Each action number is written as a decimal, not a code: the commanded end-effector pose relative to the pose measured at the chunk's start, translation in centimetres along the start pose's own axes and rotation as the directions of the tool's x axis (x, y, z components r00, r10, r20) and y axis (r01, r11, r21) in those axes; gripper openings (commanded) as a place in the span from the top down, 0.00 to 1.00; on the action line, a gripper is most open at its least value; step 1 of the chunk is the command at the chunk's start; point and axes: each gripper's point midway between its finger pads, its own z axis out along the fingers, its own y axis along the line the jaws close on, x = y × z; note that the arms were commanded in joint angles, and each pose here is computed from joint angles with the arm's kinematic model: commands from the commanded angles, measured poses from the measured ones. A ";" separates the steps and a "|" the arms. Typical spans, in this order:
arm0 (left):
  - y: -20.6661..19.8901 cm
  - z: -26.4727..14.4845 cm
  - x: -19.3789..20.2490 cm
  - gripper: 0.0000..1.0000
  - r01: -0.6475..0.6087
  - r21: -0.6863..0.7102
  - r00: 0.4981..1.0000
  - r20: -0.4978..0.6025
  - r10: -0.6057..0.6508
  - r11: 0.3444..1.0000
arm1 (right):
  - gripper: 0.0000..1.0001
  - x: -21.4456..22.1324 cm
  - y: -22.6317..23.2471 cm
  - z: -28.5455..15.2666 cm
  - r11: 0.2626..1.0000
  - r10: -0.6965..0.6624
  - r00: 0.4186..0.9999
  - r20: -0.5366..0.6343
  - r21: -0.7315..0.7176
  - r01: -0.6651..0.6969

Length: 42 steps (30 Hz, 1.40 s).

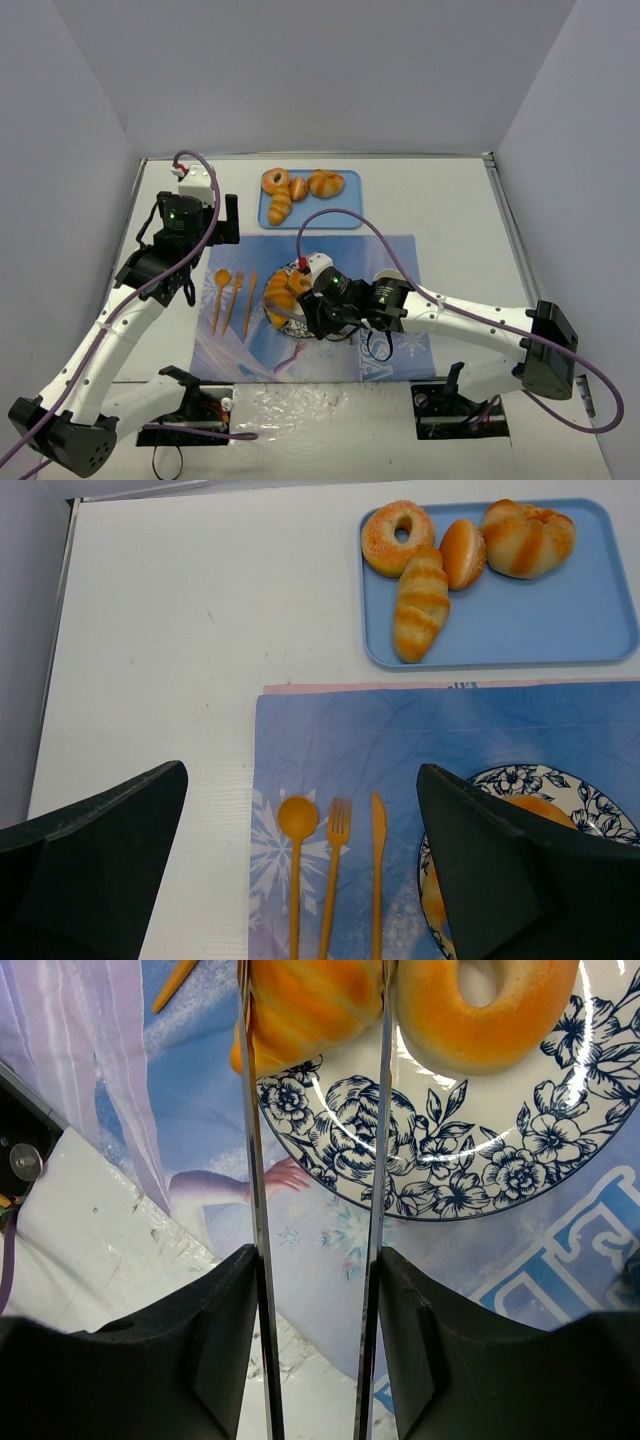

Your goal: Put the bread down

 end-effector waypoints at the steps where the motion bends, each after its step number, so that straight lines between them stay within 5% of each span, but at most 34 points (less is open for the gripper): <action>1: 0.0 -0.6 -3.0 0.03 0.019 0.000 0.996 0.089 -0.019 1.000 | 0.55 -2.1 1.0 -1.5 1.000 0.006 0.996 0.086 -0.022 -0.004; 42: 0.0 -0.6 -3.0 0.03 0.019 -0.001 0.996 0.087 -0.019 1.000 | 0.47 -4.4 0.3 -4.7 0.999 -0.018 0.990 0.143 0.052 0.011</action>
